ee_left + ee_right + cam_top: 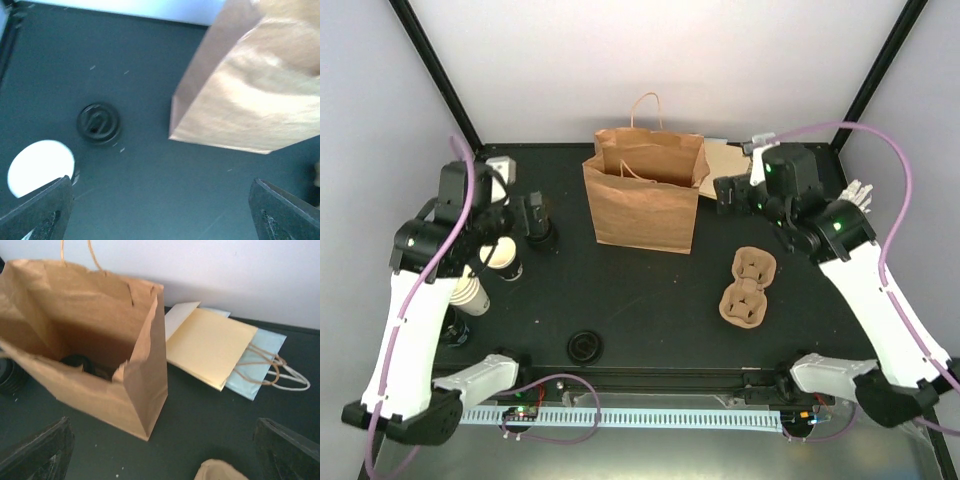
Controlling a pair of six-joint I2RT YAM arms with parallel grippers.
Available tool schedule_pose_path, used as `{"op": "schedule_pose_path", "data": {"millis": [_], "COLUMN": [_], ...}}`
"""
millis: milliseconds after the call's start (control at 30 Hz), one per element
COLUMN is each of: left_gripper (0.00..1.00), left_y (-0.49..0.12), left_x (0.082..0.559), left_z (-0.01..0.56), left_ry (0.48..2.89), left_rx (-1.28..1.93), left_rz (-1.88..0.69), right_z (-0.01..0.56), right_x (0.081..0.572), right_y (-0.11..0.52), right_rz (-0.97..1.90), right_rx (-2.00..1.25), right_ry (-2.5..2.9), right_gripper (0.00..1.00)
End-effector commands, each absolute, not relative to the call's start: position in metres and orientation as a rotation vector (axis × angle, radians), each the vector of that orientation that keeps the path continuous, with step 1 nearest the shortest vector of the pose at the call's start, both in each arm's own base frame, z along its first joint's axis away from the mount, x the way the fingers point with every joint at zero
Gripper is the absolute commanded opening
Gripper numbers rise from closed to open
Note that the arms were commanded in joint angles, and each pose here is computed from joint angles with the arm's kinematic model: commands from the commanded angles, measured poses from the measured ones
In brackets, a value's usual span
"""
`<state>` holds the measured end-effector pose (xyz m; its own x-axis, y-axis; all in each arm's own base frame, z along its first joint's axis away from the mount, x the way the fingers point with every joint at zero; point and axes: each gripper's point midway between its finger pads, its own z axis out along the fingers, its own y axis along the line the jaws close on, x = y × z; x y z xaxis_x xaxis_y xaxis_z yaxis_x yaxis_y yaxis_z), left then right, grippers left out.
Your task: Pack the takeout coffee
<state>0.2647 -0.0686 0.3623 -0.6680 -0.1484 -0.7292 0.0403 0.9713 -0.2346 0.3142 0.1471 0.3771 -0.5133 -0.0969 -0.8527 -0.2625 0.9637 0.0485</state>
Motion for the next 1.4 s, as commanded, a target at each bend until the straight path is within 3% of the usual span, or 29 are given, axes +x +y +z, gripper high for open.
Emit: {"op": "schedule_pose_path", "data": {"millis": [0, 233, 667, 933, 1100, 1367], "left_gripper": [0.97, 0.90, 0.69, 0.66, 0.64, 0.65], "left_y": [-0.023, 0.018, 0.096, 0.134, 0.140, 0.170], "left_x": [0.233, 0.196, 0.148, 0.113, 0.124, 0.113], "left_z": [0.321, 0.282, 0.285, 0.289, 0.274, 0.244], "left_ry": [2.388, 2.416, 2.179, 1.897, 1.731, 1.650], "left_rx": [-0.216, -0.400, -1.090, -1.492, -1.667, -1.903], "left_rz": [-0.075, 0.095, 0.371, 0.446, 0.283, 0.279], "right_z": [0.349, 0.312, 0.294, 0.291, 0.289, 0.279], "right_x": [0.290, 0.250, 0.228, 0.223, 0.219, 0.213], "right_y": [0.142, 0.136, 0.157, 0.158, 0.158, 0.148], "right_rz": [0.270, 0.403, 0.587, 0.587, 0.596, 0.551], "right_rx": [-0.257, -0.244, -0.334, -0.378, -0.391, -0.366], "right_ry": [2.148, 2.156, 2.182, 2.194, 2.210, 2.242], "right_gripper": [1.00, 1.00, 1.00, 1.00, 1.00, 1.00]}}
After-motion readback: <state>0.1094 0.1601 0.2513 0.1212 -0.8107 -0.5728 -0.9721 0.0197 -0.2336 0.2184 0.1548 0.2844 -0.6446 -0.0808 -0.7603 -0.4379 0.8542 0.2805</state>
